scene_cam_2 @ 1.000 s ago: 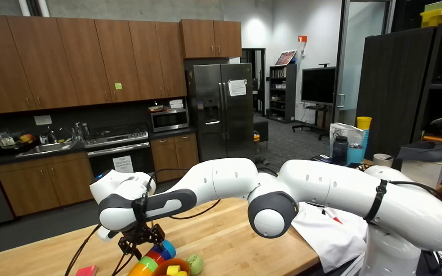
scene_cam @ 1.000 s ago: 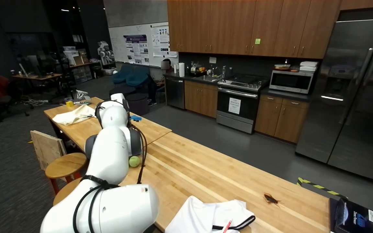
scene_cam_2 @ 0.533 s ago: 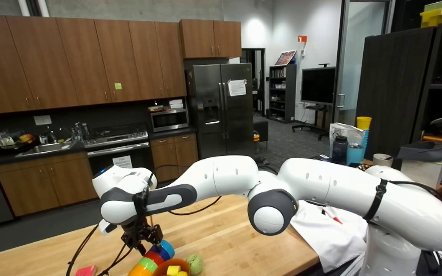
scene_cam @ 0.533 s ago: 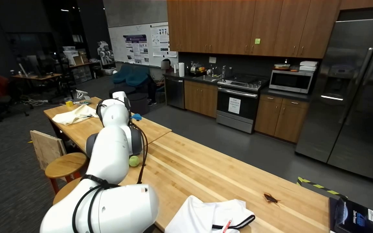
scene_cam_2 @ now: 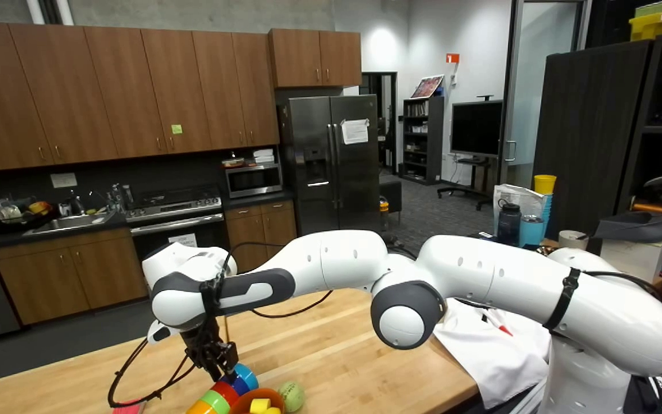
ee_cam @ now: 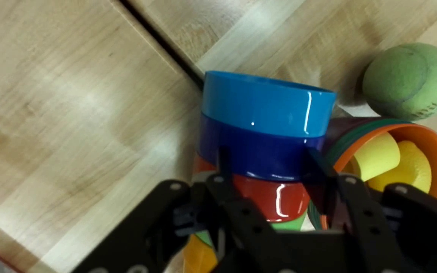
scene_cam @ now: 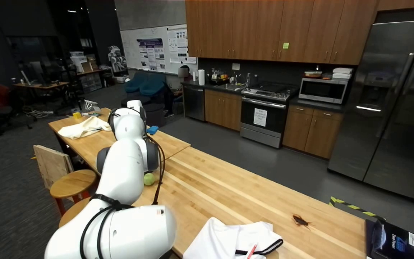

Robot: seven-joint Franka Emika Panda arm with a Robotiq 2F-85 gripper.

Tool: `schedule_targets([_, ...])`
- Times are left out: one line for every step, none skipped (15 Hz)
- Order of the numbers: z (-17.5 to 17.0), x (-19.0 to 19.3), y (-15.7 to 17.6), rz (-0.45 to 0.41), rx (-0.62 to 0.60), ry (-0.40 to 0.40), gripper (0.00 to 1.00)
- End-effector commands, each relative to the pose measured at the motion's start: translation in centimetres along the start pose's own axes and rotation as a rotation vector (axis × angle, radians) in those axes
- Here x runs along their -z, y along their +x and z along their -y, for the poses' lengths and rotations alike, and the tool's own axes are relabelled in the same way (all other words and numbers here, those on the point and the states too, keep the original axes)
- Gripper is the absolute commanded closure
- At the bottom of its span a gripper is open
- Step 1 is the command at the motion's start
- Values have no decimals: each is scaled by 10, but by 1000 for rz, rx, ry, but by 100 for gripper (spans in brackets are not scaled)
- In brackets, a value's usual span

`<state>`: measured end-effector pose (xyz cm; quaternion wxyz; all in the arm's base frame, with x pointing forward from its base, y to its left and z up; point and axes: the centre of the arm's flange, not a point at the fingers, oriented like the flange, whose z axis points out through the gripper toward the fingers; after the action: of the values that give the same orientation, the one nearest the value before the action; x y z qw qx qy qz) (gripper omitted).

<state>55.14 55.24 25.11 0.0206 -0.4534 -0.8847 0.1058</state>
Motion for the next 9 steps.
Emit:
schedule_targets([29,-39,2,-52,-87,35,78])
schedule_targets([32,-40,2,-60,-104,38,81])
schedule_targets([34,-42,2,-68,-119,43,83])
schedule_targets([35,-43,2,-78,-133,49,85])
schedule_targets([37,-45,1,-92,-148,55,88])
schedule_targets([39,-46,0,-100,-162,59,91])
schedule_targets([40,-46,-1,-109,-180,59,93])
schedule_targets([42,-46,-2,-117,-199,55,94])
schedule_targets([45,-46,-3,-124,-222,42,95])
